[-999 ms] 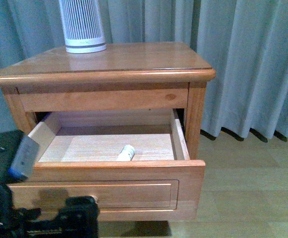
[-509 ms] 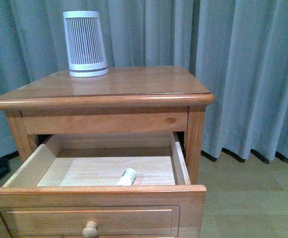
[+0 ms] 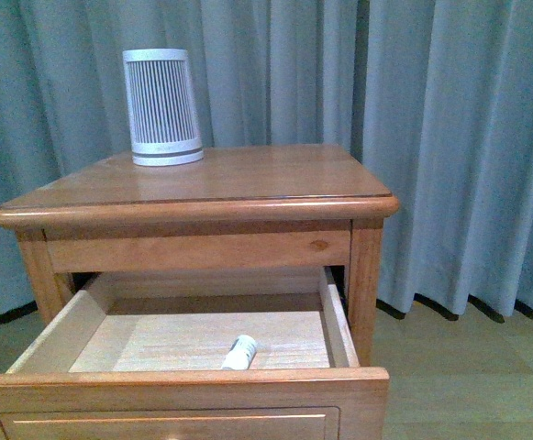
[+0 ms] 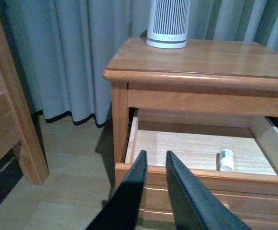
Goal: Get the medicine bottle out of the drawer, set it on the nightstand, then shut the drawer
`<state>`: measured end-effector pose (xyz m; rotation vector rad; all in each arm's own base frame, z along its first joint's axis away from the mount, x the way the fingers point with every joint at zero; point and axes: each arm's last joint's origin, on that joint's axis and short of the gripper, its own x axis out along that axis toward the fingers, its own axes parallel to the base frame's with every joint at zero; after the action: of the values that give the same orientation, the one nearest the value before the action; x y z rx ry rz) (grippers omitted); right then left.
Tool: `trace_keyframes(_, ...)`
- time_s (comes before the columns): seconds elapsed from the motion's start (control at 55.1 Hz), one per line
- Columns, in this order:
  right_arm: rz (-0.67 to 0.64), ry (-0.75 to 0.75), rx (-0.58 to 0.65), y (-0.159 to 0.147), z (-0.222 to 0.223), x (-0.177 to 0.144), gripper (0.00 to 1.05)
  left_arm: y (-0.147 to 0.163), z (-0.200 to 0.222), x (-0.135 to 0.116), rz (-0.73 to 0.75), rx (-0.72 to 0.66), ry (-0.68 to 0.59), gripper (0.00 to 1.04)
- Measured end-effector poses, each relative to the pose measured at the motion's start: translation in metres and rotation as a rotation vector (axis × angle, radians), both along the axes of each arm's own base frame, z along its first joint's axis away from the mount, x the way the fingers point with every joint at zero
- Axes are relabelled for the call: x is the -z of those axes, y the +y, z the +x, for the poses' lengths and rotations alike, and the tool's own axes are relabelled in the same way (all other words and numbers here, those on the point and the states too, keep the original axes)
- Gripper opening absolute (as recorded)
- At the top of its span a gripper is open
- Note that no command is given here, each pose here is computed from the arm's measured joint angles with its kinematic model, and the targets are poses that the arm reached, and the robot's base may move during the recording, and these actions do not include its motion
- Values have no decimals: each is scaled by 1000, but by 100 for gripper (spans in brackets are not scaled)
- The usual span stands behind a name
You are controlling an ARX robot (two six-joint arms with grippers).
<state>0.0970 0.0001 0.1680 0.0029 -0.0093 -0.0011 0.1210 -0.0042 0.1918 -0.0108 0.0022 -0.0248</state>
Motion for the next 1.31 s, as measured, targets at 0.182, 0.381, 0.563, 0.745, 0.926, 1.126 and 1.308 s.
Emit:
trace_keyframes(0.182,0,0,0,0,0,0,98,4,-5,7,0,-19,-4,4)
trace_keyframes(0.381,0,0,-6,0,0,0,98,4,-10,14,0,-24,-6,4)
trace_keyframes(0.563,0,0,-4,0,0,0,98,4,-22,26,1,-21,9,4)
trace_keyframes(0.745,95,254,-62,7,18,-28,98,4,-23,25,1,-21,-6,17)
trace_keyframes(0.926,54,149,-145,28,85,-124,98,4,-24,25,1,-21,-8,48)
trace_keyframes(1.126,31,266,-118,49,198,-144,98,4,-24,25,1,-21,-8,85)
trace_keyframes(1.308,30,518,-42,61,280,-81,98,4,-24,25,3,-21,-8,98)
